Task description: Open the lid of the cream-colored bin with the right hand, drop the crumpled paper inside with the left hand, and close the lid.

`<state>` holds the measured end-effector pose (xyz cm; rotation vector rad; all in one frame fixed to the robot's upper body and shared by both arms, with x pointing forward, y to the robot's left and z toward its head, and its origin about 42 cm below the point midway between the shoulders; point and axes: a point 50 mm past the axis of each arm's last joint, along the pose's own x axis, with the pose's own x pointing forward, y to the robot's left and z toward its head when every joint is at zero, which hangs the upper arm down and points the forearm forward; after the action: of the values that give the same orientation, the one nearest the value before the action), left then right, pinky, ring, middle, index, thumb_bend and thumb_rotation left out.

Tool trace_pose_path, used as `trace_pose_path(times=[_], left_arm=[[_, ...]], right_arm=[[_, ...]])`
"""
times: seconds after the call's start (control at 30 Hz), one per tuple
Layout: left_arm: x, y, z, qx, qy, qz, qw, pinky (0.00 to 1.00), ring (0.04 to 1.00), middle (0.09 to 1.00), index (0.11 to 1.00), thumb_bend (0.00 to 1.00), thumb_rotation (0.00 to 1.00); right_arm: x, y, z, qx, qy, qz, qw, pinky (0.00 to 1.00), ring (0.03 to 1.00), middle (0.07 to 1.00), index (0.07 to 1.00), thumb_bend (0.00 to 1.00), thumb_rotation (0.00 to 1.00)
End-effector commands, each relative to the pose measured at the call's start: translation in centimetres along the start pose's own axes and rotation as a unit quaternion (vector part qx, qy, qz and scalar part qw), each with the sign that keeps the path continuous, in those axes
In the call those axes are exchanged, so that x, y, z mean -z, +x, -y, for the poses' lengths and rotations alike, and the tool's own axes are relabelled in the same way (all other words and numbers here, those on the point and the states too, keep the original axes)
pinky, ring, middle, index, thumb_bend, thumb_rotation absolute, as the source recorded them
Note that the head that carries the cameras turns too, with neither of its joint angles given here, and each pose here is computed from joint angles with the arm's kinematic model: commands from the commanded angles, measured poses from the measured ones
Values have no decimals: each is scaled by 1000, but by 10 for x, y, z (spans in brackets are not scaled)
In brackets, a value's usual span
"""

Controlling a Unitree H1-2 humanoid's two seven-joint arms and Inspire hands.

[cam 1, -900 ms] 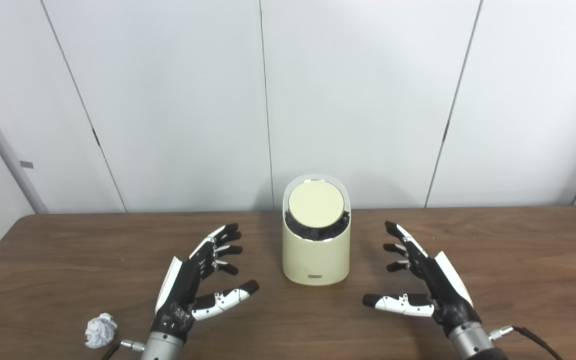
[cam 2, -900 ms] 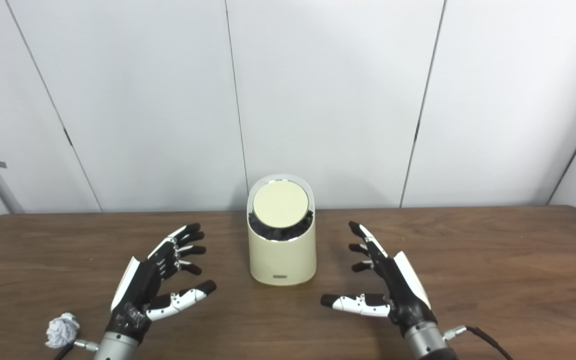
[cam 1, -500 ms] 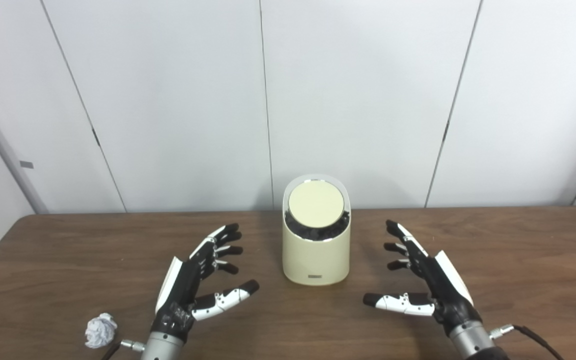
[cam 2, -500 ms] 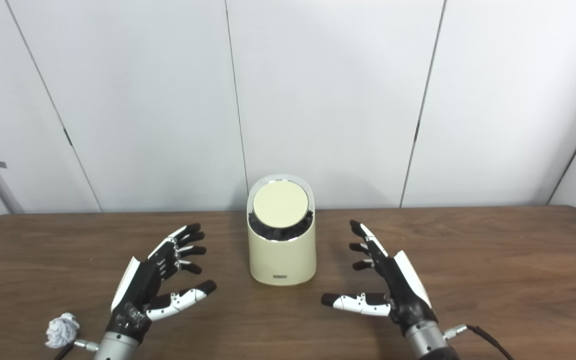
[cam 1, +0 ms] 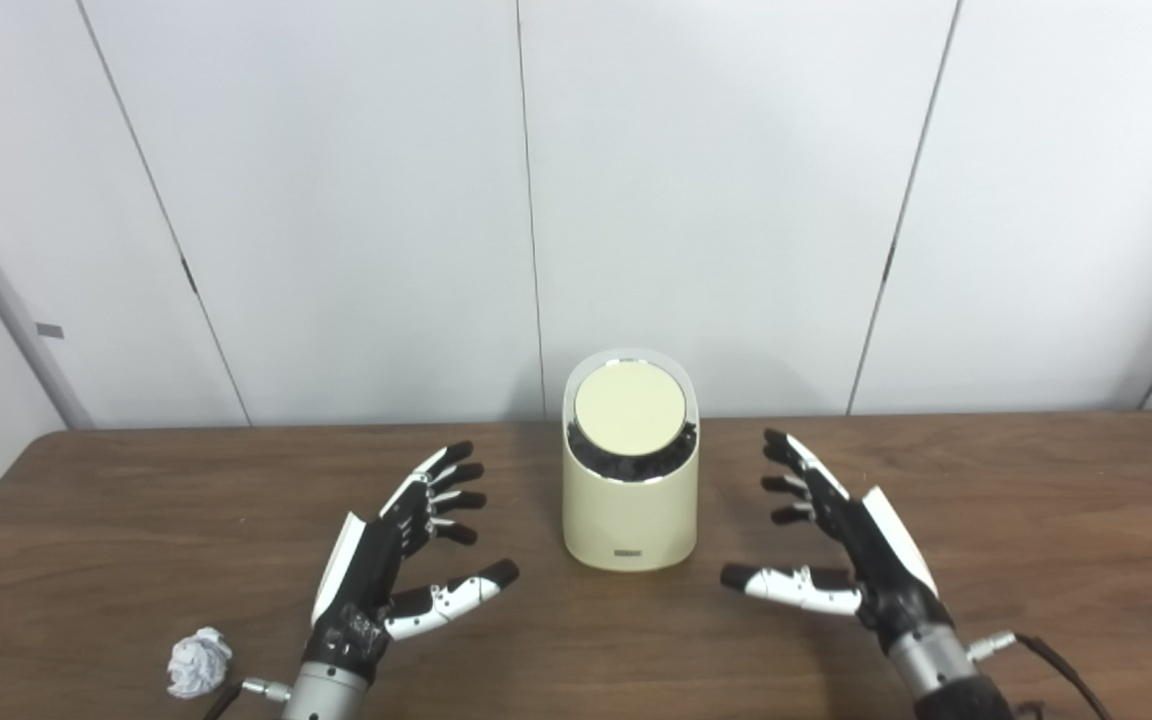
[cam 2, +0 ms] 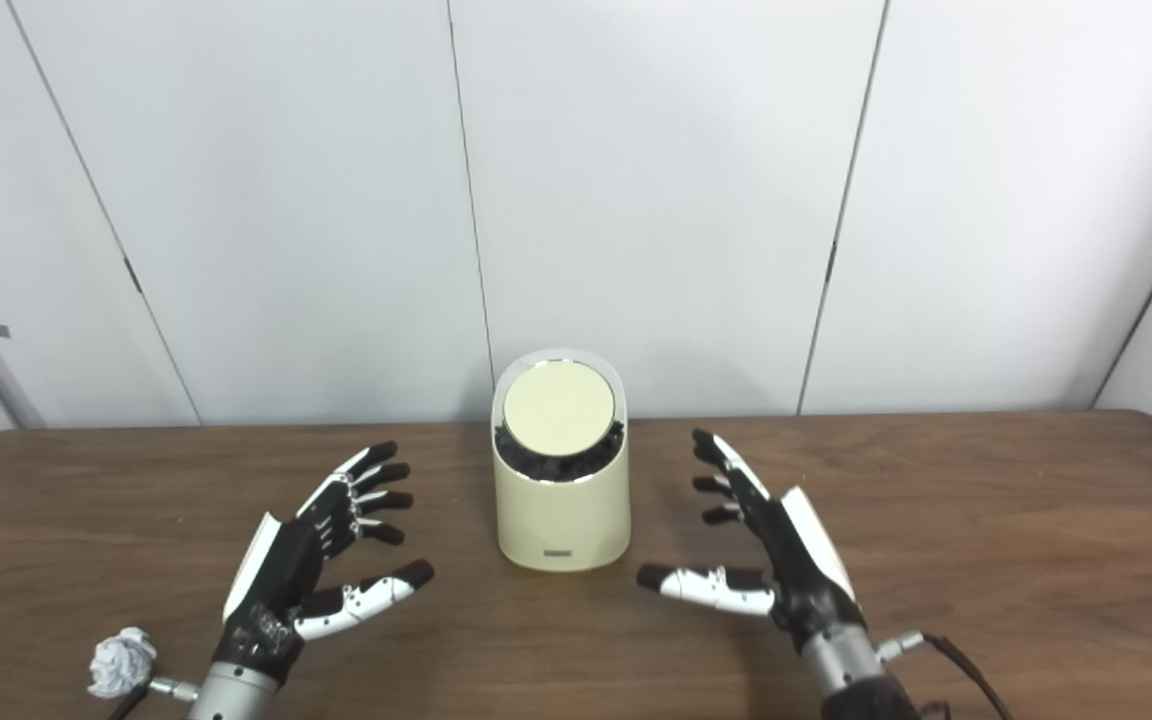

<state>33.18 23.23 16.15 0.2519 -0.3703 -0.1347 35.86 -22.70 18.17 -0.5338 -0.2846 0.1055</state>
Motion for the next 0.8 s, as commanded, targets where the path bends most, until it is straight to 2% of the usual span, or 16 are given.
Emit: trace_pose_path(times=[0.0, 0.33, 0.43, 0.77], left_arm=[[-14, 16, -3, -7, 0, 44, 999, 612, 758, 843, 901, 713, 165], [-14, 15, -4, -7, 1, 44, 999, 605, 757, 840, 899, 719, 183], [-15, 15, -3, -6, 1, 43, 999, 601, 753, 836, 895, 719, 180], [-15, 14, -2, -5, -1, 42, 999, 594, 747, 830, 888, 718, 175]], right_arm=[[-29, 26, 9, 23, -3, 55, 998, 709, 831, 915, 925, 824, 420], [-66, 62, 8, 45, -3, 63, 997, 760, 890, 937, 941, 834, 392], [-78, 75, 9, 56, -17, 72, 996, 739, 881, 920, 929, 829, 367], [-97, 102, 13, 57, -39, 72, 995, 726, 870, 919, 935, 826, 363]])
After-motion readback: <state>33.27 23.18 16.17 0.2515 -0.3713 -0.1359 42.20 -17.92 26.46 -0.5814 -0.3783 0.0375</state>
